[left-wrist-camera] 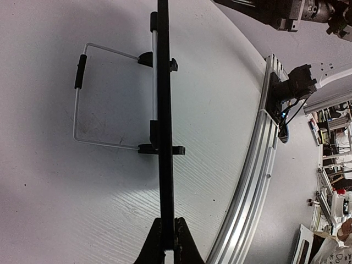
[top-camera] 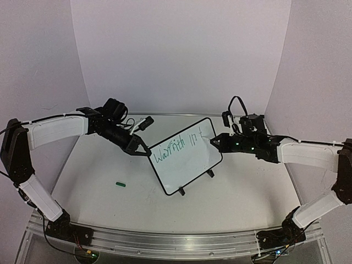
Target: Write a sentence on the whiteboard
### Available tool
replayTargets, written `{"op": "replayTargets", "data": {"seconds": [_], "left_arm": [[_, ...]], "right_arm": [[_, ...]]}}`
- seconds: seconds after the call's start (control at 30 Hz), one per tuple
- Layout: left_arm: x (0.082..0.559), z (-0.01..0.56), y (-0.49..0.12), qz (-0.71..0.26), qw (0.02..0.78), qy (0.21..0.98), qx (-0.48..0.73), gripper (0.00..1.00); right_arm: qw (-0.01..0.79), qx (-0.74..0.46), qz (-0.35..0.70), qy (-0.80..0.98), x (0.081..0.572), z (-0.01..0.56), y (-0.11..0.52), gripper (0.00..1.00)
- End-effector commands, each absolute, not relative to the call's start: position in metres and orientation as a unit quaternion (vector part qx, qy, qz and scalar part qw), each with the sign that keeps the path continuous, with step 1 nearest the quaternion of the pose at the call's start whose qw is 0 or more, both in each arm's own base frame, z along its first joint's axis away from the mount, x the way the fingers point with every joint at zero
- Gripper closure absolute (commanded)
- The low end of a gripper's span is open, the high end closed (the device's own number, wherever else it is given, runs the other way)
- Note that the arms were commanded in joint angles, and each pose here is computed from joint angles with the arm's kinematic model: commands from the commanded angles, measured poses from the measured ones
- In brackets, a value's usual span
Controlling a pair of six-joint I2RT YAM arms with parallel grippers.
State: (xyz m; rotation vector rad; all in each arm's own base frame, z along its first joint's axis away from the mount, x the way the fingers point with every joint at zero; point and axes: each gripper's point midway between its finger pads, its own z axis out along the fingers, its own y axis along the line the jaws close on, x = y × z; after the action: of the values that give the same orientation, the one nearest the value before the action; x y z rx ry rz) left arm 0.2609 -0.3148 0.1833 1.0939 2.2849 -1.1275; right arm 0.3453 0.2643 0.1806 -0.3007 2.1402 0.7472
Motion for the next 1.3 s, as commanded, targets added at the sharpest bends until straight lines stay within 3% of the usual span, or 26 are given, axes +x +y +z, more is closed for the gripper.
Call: {"op": "replayTargets", "data": {"seconds": [0.0,0.53,1.27], "left_arm": [[0.248,0.171,-0.320,-0.390,0.160,0.807,0.414,1.00],[0.248,0.170,-0.321,-0.391,0.159,0.806,0.415,1.00],[0.246,0.173,-0.320,-0.390,0.162,0.805,0.416,1.00]], "right_arm": [[0.446,-0.103,0.284,0.843,0.353,0.201,0.255,1.00],[0.482,-0.130,0.300,0.813,0.358,0.251,0.265,1.00],[0.456,-0.124,0.275,0.837,0.367,0.215,0.265,1.00]]}}
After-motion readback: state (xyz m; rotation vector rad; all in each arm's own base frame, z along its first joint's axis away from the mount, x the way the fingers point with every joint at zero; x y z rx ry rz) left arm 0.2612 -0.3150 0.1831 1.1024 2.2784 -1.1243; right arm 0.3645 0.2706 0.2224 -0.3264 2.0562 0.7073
